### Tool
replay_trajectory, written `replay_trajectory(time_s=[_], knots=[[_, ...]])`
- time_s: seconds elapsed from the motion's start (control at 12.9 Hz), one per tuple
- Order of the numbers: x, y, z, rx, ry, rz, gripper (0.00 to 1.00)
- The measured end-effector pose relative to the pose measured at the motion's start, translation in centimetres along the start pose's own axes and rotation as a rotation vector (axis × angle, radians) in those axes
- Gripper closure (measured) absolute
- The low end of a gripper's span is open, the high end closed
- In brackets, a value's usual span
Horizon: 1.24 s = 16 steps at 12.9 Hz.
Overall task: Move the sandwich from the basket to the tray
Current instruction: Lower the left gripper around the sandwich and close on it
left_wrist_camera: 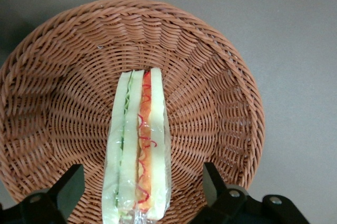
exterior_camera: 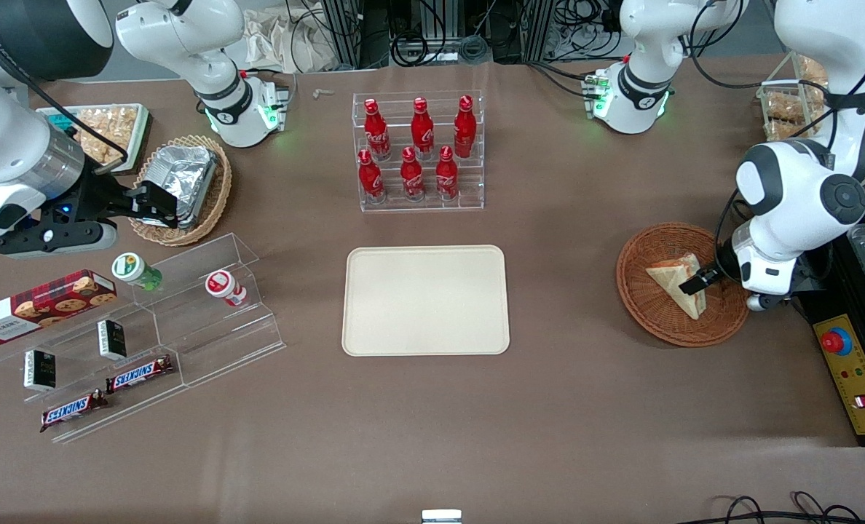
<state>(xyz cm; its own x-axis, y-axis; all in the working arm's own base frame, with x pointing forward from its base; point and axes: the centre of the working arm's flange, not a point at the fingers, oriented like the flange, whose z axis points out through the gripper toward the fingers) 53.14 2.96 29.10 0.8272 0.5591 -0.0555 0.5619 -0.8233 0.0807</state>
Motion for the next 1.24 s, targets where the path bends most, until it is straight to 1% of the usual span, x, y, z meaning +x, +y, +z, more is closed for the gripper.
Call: replay_trajectory(time_s=[0.15,0.31,0.39,0.62,0.7,0.93,1.24], knots=[[-0.1,0.2,0.2,-0.02,-0.014,-0.022,0.0],[-0.5,0.7,0.6,-0.025,-0.023,-0.022,0.0],[-0.6,0.7,0.9,-0.027,-0.021,-0.021,0.0],[-1.4,-0.2,3.1,-0.032,0.012,-0.013,0.0],[-1.7,-0.6,3.7,-0.03,0.015,-0.001,0.0],[-1.7,-1.3,4.8,-0.024,0.007,0.007,0.0],[-1.7,-1.2,4.8,-0.023,0.005,0.014,0.0]])
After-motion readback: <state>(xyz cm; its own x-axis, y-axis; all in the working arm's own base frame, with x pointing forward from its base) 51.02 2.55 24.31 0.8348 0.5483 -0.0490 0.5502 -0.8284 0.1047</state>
